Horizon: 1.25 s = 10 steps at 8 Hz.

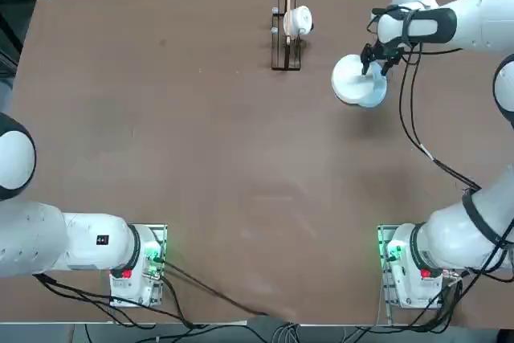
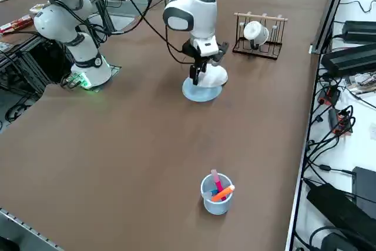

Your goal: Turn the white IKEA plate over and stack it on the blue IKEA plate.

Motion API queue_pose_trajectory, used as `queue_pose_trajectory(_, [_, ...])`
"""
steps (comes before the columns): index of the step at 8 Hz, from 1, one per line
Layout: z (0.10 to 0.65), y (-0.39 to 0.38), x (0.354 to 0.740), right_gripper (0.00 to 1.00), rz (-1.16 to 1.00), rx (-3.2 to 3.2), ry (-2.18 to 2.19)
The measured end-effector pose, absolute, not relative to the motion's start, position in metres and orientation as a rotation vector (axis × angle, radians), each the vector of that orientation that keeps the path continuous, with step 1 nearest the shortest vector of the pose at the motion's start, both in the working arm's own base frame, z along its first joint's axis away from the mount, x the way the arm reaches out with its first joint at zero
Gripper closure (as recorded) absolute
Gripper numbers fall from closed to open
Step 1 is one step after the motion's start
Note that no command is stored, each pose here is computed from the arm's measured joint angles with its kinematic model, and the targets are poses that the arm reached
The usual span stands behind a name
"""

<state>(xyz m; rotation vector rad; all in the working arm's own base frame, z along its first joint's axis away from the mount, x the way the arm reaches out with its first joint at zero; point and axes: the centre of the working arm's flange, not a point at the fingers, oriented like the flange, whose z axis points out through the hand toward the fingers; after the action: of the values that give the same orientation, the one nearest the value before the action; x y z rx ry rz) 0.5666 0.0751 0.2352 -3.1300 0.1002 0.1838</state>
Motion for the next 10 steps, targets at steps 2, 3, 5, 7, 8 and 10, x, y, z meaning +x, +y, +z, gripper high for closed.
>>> queue_pose_trajectory(2, [0.226, 0.066, 0.568, 0.00, 0.161, -3.138, 0.110])
queue_pose_trajectory(3, [0.222, 0.062, 0.570, 0.00, 0.151, -3.145, 0.110])
queue_pose_trajectory(5, [0.216, 0.050, 0.573, 0.00, 0.111, -3.164, 0.105])
queue_pose_trajectory(7, [0.207, 0.031, 0.575, 0.00, 0.097, -3.174, 0.095])
queue_pose_trajectory(8, [0.204, 0.017, 0.576, 0.00, 0.098, -3.174, 0.071])
queue_pose_trajectory(10, [0.203, -0.012, 0.577, 0.00, 0.093, -3.170, 0.027])
